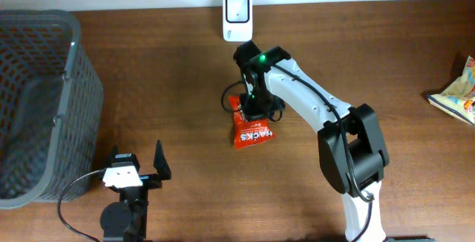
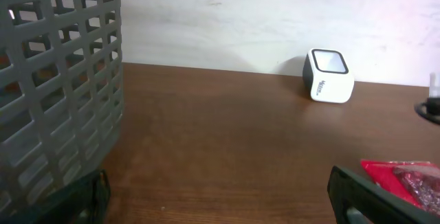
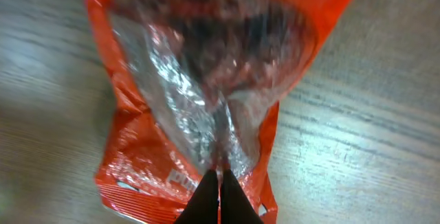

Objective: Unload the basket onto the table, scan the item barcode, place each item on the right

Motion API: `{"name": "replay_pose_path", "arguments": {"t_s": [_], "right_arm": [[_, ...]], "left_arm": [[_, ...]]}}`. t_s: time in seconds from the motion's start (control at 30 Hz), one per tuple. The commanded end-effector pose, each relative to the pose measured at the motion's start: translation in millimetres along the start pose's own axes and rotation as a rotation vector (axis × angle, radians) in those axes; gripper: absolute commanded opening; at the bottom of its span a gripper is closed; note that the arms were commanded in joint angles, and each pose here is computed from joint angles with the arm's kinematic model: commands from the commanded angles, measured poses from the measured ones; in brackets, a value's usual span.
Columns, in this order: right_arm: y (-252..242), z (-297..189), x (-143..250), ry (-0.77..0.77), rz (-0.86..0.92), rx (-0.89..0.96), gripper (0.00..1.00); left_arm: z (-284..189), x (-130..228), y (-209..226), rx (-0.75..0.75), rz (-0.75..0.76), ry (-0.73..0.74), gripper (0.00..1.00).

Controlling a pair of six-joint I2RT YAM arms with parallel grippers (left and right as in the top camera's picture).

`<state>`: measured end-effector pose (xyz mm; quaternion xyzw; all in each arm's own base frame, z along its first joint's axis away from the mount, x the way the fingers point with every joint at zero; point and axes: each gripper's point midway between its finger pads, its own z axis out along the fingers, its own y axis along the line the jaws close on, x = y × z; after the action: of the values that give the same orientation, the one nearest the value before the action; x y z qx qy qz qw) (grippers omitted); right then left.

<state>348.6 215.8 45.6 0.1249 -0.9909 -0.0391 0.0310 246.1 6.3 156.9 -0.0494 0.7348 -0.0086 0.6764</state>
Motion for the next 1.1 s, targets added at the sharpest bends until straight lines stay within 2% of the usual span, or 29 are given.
{"name": "replay_pose_path", "arguments": {"t_s": [0.0, 0.43, 0.7, 0.73, 0.77, 0.8, 0.93, 0.97, 1.07], "right_arm": [[1.7, 4.4, 3.7, 0.013, 0.005, -0.002, 0.04], [-11.5, 19.3, 8.4, 0.017, 0.006, 0.058, 0.04], [-3.1, -40.5, -8.0, -0.039, 0.002, 0.043, 0.04], [-2.0, -49.3, -8.9, -0.044, 0.002, 0.042, 0.07], [-1.1, -57.0, -9.0, -0.048, 0.001, 0.04, 0.11], [-0.6, -61.2, -8.9, -0.049, 0.002, 0.039, 0.23], [1.8, -62.5, -5.6, -0.036, 0.0, 0.032, 0.91], [1.9, -61.3, -5.1, -0.032, -0.001, 0.032, 0.98], [2.2, -60.5, -5.5, -0.032, 0.0, 0.032, 0.97]], "left_arm": [[0.3, 2.0, -1.0, 0.004, -0.004, 0.001, 0.99], [0.3, 2.0, -1.0, 0.004, -0.004, 0.001, 0.99], [0.3, 2.0, -1.0, 0.004, -0.004, 0.001, 0.99], [0.3, 2.0, -1.0, 0.004, -0.004, 0.001, 0.99], [0.3, 2.0, -1.0, 0.004, -0.004, 0.001, 0.99], [0.3, 2.0, -1.0, 0.004, -0.004, 0.001, 0.99], [0.3, 2.0, -1.0, 0.004, -0.004, 0.001, 0.99], [0.3, 2.0, -1.0, 0.004, -0.004, 0.001, 0.99], [0.3, 2.0, -1.0, 0.004, -0.004, 0.001, 0.99]]}}
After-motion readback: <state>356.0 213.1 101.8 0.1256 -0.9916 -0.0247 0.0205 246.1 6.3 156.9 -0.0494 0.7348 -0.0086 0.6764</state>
